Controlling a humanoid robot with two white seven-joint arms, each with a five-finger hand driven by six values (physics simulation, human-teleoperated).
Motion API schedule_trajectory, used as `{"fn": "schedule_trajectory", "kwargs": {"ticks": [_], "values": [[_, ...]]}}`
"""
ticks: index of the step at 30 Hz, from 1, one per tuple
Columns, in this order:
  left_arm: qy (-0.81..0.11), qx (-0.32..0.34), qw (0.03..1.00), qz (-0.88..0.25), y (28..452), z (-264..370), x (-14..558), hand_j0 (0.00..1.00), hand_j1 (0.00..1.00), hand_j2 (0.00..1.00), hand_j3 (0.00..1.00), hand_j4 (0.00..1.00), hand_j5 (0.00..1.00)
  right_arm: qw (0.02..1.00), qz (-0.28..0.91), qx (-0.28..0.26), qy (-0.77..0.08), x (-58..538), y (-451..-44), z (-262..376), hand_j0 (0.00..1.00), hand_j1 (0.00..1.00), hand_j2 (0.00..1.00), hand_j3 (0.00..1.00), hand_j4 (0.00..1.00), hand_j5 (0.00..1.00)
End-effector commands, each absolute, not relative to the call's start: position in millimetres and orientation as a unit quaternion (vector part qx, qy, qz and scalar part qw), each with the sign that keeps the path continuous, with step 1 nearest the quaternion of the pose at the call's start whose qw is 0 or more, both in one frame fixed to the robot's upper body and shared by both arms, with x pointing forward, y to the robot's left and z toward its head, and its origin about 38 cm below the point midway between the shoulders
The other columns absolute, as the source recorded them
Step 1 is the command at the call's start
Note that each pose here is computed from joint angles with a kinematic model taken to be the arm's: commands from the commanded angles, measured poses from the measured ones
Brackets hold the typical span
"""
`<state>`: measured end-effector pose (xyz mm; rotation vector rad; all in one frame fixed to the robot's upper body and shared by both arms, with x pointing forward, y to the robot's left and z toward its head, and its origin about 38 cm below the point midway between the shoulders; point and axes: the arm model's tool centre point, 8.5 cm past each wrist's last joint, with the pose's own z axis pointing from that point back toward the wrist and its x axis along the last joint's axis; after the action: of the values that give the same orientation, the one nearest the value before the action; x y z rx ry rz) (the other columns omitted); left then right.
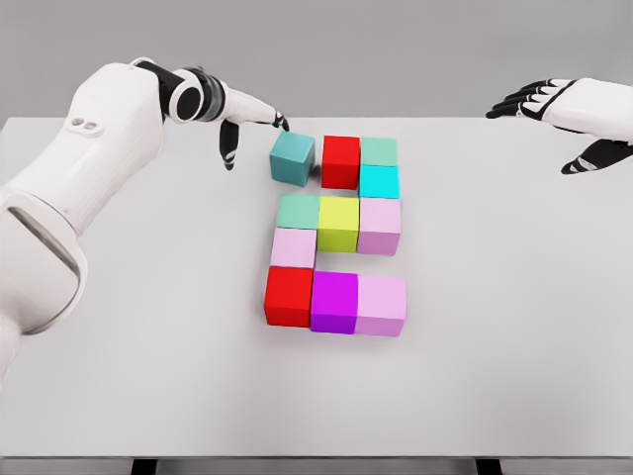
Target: Assemble the squares on the desktop into the number 2
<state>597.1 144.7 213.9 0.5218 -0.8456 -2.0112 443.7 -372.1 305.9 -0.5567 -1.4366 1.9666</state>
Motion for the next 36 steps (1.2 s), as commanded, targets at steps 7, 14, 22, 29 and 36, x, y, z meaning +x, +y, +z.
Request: {"fn": "schedule_trajectory", "kwargs": {"ticks": [7, 14, 22, 29, 36], "values": [[-0.342, 0.204, 0.427, -0.812, 152.0, 213.3, 596.2, 1.00, 1.00, 1.00, 1.00, 1.00, 1.00, 0.319, 0.745, -0.212, -0.546, 443.6, -374.0, 306.8, 1.00, 1.00, 1.00, 1.00, 1.00, 1.00], [-0.342, 0.204, 0.428, -0.811, 155.0, 213.7, 596.4, 1.00, 1.00, 1.00, 1.00, 1.00, 1.00, 0.330, 0.742, -0.214, -0.543, 445.4, -381.0, 304.2, 1.00, 1.00, 1.00, 1.00, 1.00, 1.00], [-0.343, 0.203, 0.428, -0.811, 155.4, 213.3, 596.1, 1.00, 1.00, 1.00, 1.00, 1.00, 1.00, 0.330, 0.741, -0.215, -0.544, 445.9, -381.6, 305.2, 1.00, 1.00, 1.00, 1.00, 1.00, 1.00], [-0.344, 0.197, 0.417, -0.818, 163.8, 212.8, 594.5, 1.00, 1.00, 1.00, 1.00, 1.00, 1.00, 0.330, 0.740, -0.219, -0.544, 446.0, -383.7, 308.3, 1.00, 1.00, 1.00, 1.00, 1.00, 1.00], [-0.344, 0.195, 0.417, -0.818, 169.5, 209.4, 592.7, 1.00, 1.00, 1.00, 1.00, 1.00, 1.00, 0.288, 0.760, -0.221, -0.539, 430.7, -366.0, 320.9, 1.00, 1.00, 1.00, 1.00, 1.00, 1.00]]}}
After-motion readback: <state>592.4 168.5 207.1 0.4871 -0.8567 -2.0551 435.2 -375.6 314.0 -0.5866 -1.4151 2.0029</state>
